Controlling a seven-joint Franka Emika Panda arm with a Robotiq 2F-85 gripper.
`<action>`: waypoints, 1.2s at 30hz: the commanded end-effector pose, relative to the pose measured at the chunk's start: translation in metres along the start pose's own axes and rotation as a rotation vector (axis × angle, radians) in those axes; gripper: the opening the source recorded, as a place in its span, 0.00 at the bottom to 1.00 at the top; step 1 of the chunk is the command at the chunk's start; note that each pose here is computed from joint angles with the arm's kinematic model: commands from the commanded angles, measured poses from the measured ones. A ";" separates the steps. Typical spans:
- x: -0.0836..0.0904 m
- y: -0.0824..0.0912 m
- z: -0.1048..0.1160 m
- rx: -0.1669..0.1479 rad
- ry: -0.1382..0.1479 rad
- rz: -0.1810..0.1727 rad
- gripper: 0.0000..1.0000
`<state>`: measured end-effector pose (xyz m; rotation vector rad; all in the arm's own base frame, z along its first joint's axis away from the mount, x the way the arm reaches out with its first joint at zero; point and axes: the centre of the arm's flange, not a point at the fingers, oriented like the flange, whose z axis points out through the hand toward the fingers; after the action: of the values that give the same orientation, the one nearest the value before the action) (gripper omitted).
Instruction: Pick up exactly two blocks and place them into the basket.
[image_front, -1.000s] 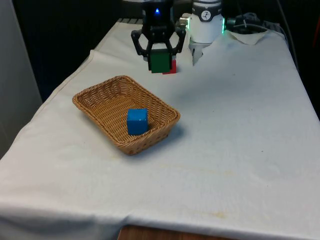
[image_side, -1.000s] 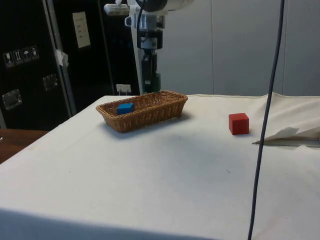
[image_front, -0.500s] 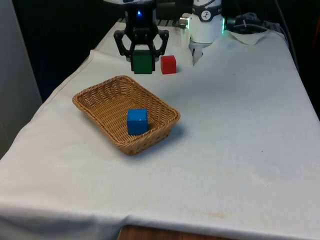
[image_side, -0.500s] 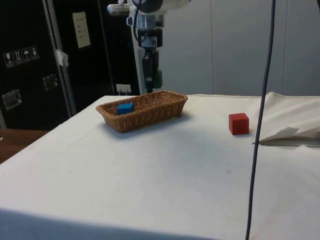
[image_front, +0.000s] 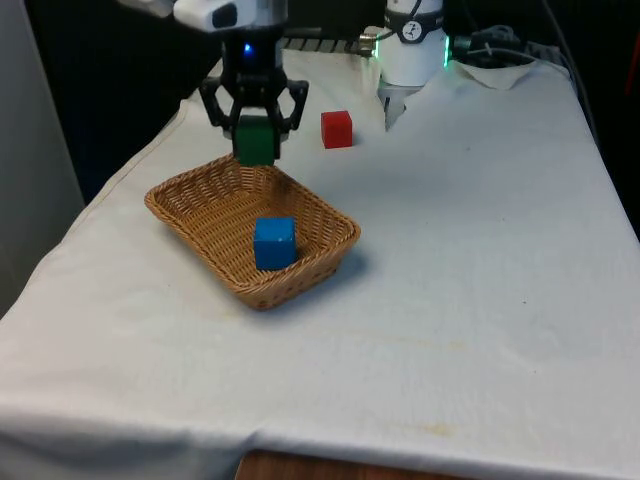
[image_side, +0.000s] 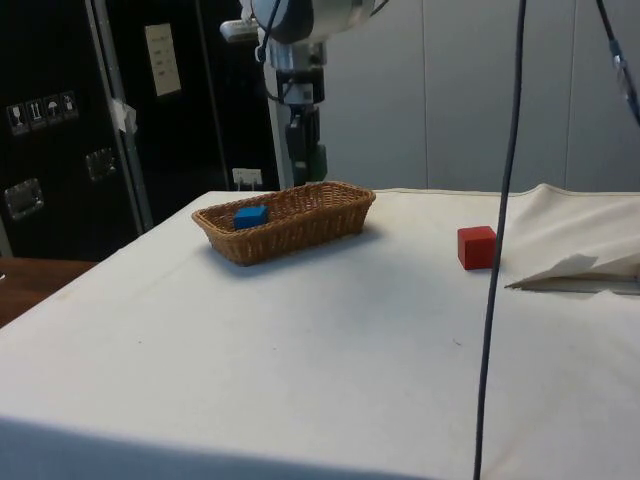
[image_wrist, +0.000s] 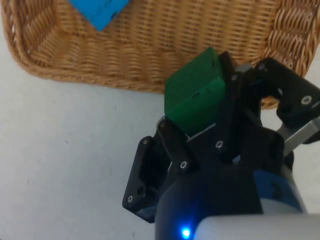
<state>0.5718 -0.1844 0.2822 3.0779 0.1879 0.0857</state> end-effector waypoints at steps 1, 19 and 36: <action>0.003 0.005 0.007 0.005 0.000 0.002 0.01; 0.016 0.025 0.064 -0.014 -0.032 0.045 0.01; 0.021 0.023 0.090 0.008 -0.043 0.071 0.86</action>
<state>0.6004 -0.2097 0.1951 3.0909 0.0772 0.0222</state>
